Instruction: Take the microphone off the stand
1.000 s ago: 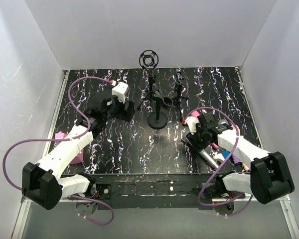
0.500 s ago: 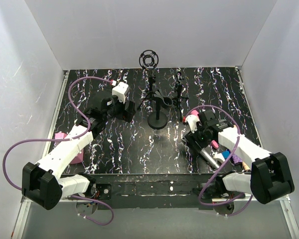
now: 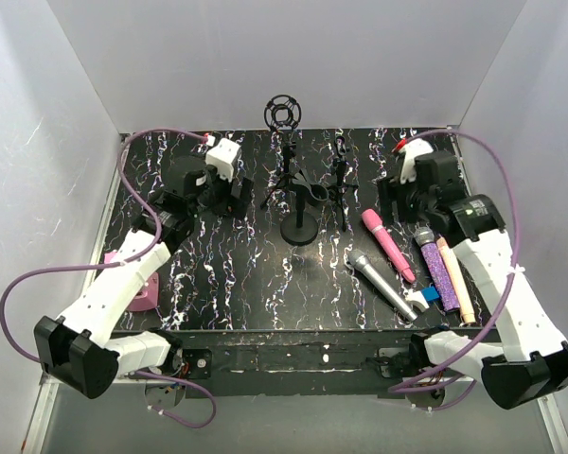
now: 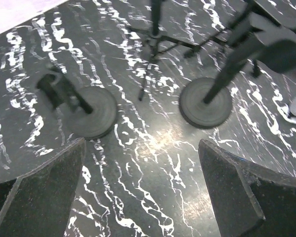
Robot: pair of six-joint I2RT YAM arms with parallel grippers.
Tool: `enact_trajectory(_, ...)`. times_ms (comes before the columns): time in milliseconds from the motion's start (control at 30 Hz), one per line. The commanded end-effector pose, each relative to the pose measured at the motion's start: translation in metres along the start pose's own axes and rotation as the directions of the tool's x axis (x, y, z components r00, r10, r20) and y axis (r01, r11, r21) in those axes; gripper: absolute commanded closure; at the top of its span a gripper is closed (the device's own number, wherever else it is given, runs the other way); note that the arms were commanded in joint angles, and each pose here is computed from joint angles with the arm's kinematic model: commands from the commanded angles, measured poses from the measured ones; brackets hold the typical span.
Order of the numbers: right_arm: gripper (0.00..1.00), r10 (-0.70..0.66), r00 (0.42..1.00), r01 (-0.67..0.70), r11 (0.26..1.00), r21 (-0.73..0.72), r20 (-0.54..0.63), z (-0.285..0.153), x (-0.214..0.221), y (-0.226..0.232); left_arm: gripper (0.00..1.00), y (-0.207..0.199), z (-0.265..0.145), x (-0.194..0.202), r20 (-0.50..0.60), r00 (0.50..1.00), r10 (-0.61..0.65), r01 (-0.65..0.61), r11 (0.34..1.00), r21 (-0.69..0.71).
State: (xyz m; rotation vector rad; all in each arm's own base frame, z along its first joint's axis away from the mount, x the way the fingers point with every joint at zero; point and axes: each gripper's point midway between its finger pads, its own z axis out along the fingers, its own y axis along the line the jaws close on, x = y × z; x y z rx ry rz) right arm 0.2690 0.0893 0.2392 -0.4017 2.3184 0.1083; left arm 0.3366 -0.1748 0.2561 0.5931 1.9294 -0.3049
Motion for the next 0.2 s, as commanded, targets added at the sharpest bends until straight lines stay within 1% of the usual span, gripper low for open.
enact_trajectory(0,0.12,0.135,0.966,-0.188,0.953,0.239,0.222,-0.046,-0.072,-0.046,0.02,0.042,-0.015,-0.004,-0.035,0.99,-0.134,0.122,0.965,-0.23)
enact_trajectory(67,0.14,0.129,0.957,-0.195,0.95,0.244,0.26,-0.053,-0.094,-0.049,0.02,0.043,-0.009,0.008,-0.085,0.978,-0.193,0.171,0.961,-0.216)
enact_trajectory(133,0.13,0.148,0.948,-0.211,0.955,0.207,0.283,-0.055,-0.11,-0.043,0.02,0.039,-0.007,0.011,-0.093,0.974,-0.209,0.19,0.965,-0.18)
enact_trajectory(167,0.11,0.154,0.943,-0.214,0.959,0.184,0.296,-0.055,-0.115,-0.04,0.02,0.036,-0.005,0.011,-0.09,0.974,-0.208,0.192,0.969,-0.158)
